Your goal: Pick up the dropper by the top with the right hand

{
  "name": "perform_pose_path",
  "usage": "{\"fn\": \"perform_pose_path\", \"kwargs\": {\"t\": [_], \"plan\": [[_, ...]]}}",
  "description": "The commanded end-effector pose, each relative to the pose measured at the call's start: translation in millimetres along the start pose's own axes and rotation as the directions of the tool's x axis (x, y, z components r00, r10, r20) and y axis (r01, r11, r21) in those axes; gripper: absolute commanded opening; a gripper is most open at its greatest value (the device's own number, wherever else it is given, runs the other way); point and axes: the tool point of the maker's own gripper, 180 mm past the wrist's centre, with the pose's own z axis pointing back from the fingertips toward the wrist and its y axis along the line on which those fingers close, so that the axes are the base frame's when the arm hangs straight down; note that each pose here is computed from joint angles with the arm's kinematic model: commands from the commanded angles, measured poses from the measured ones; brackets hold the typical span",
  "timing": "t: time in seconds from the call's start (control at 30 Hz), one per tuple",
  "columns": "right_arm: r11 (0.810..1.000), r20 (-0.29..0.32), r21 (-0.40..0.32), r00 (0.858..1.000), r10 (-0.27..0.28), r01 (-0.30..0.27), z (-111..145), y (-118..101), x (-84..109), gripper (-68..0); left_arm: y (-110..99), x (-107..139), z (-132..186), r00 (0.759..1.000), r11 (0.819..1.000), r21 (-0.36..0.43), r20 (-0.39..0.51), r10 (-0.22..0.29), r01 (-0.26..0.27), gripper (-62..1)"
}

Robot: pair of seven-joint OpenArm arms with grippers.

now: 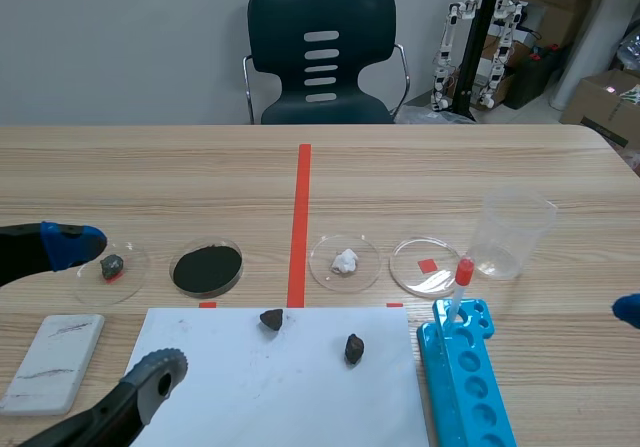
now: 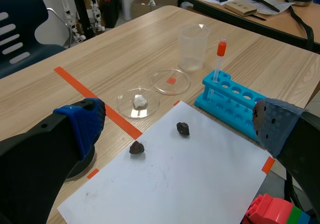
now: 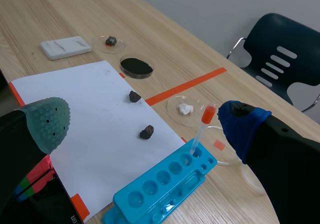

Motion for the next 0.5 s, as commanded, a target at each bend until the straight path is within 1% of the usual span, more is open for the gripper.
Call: {"fn": "perform_pose_path", "kwargs": {"t": [0.0,0.47], "plan": [[1.0,0.03,-0.006,1.0,0.008,-0.008,-2.2,-4.0,7.0,-5.4,-0.8,3.9,0.8,1.0,1.0,0.005,0.019,0.013,-0.013,1.0],[1.0,0.032,-0.01,0.999,0.007,-0.007,-2.2,-4.8,7.2,-5.4,-0.8,3.9,0.8,1.0,1.0,0.005,0.019,0.013,-0.013,1.1]]}}
